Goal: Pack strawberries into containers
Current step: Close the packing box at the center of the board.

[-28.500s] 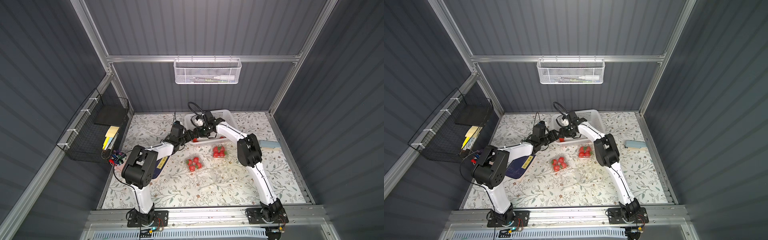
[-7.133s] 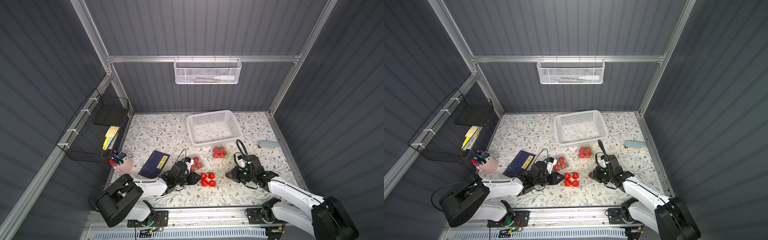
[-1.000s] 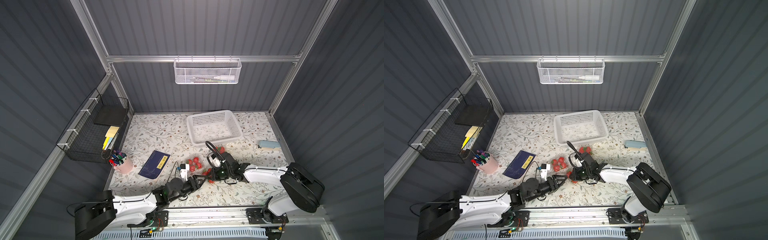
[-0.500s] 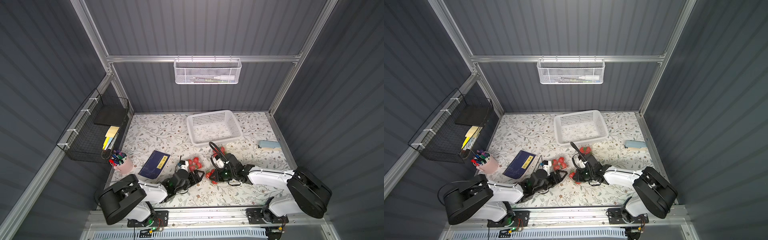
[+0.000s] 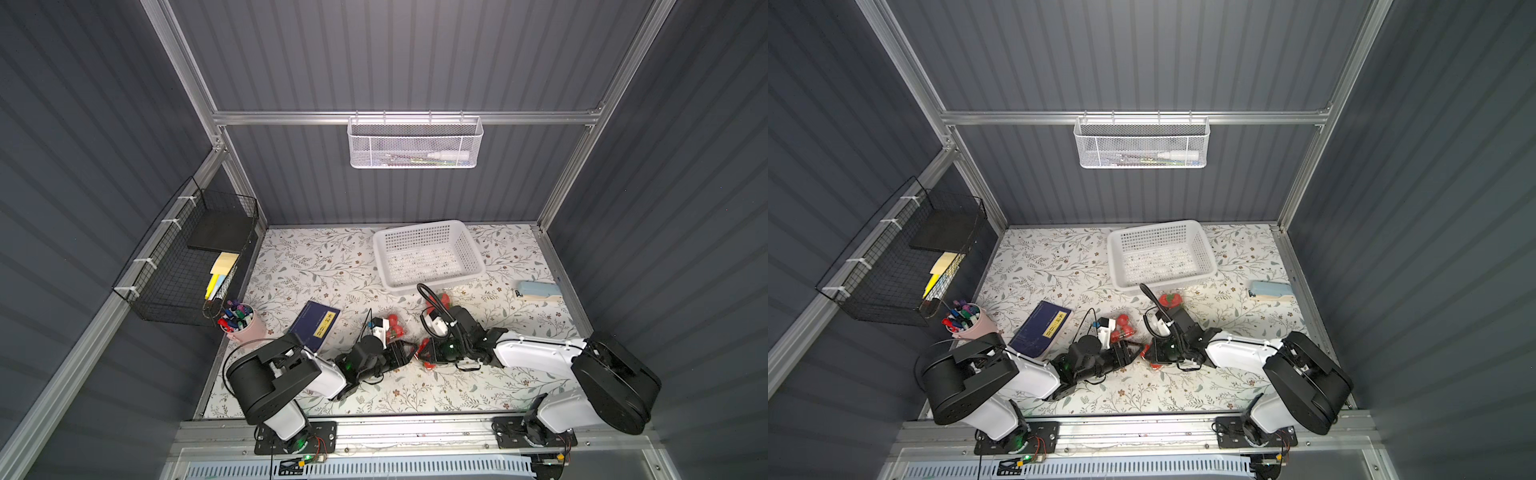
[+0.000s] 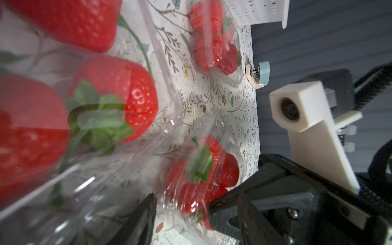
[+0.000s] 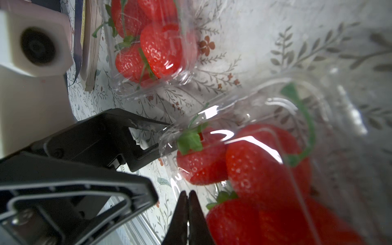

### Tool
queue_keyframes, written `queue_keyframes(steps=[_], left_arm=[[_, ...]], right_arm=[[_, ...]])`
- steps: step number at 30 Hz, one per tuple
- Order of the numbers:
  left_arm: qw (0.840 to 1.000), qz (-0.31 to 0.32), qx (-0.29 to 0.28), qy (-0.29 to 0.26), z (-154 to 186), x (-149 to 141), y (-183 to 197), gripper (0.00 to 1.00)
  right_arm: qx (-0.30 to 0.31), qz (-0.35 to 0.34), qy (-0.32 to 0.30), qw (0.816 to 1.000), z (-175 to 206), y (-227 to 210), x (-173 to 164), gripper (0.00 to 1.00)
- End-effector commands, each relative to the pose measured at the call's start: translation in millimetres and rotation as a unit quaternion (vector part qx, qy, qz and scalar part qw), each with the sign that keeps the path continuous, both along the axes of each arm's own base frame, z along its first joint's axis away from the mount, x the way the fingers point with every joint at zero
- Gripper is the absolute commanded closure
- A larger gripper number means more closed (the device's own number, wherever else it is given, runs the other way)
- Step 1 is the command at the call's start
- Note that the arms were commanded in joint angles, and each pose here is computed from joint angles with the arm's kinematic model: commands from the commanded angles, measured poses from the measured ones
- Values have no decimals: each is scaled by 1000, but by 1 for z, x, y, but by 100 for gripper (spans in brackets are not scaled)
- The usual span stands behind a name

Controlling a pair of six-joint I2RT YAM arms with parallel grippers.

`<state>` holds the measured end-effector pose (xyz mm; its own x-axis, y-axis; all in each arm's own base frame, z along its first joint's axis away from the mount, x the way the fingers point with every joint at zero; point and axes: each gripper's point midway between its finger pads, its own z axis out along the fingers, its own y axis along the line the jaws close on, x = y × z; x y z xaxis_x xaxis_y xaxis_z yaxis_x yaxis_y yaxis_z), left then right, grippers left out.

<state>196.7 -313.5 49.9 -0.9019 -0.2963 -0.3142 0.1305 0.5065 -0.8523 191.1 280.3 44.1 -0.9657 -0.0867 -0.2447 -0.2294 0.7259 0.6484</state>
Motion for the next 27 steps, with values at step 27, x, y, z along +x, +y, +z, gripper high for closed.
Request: queue_keyframes(steps=[27], left_arm=[[1000,-5,1,-15,-2,12,3,75]], right_arm=[[-74,-19,57,995,-40,-29,-16,94]])
